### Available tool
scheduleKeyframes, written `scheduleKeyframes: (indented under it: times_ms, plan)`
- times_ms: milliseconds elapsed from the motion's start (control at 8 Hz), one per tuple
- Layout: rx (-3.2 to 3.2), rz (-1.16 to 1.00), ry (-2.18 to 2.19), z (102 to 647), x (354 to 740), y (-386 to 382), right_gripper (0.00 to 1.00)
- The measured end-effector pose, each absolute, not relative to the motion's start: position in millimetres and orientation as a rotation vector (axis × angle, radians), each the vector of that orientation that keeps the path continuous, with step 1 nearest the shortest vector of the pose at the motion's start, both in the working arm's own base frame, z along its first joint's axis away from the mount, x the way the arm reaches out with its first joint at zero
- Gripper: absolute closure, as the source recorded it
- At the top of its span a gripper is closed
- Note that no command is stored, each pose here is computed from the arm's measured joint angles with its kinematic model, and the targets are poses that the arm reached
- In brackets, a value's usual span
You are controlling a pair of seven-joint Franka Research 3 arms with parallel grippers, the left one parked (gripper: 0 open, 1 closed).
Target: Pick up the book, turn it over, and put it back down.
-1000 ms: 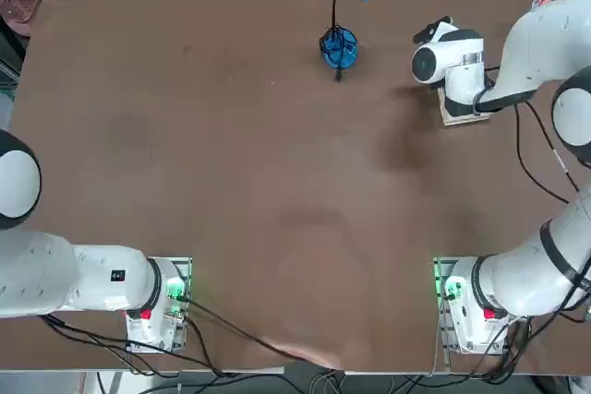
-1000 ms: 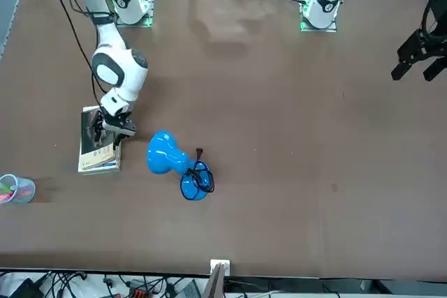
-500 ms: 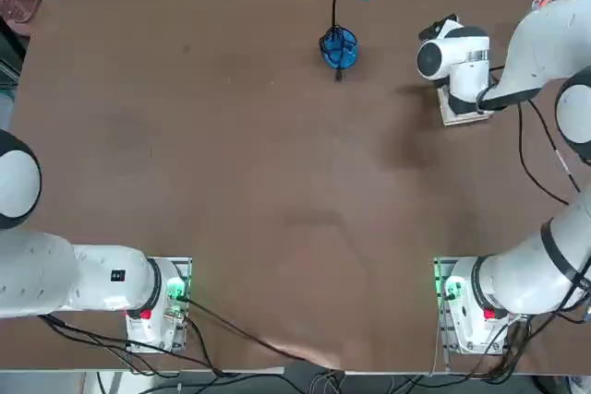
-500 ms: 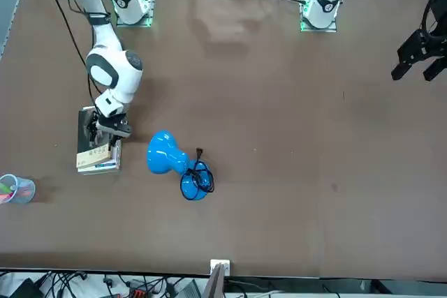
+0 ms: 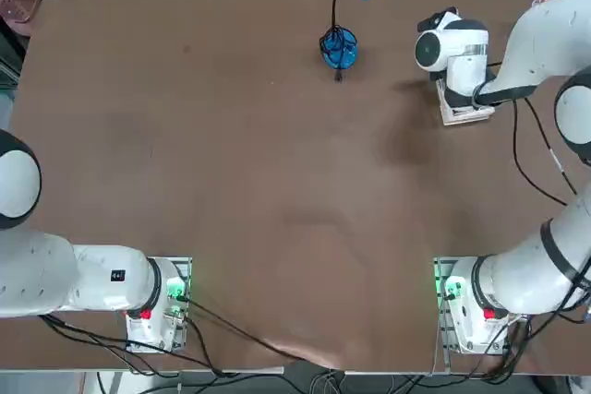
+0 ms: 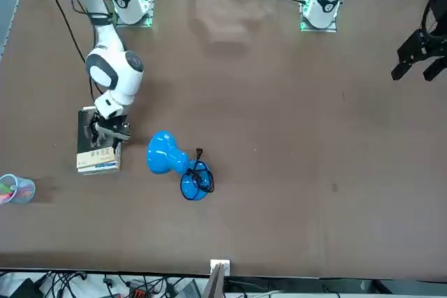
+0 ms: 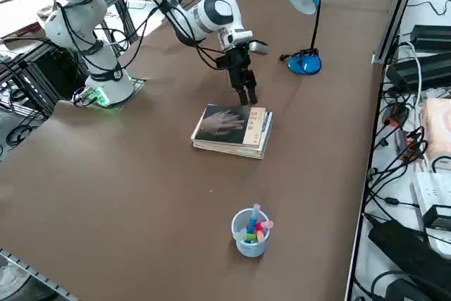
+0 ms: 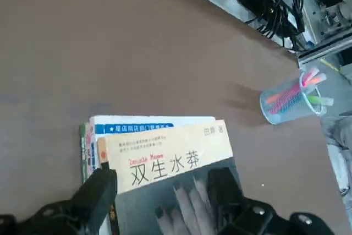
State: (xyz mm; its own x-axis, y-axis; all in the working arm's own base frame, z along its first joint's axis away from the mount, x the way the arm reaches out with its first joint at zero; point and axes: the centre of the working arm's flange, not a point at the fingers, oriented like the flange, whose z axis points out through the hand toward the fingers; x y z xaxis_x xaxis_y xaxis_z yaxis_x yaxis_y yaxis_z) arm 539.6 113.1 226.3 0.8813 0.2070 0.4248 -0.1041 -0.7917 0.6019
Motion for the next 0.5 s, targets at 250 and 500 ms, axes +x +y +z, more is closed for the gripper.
scheduleKeyframes:
  times_ms: [250,500]
  plan:
    - [2.47,0.575,0.011,245,556,119,0.0]
    - [2.533,0.48,0.001,269,573,121,0.0]
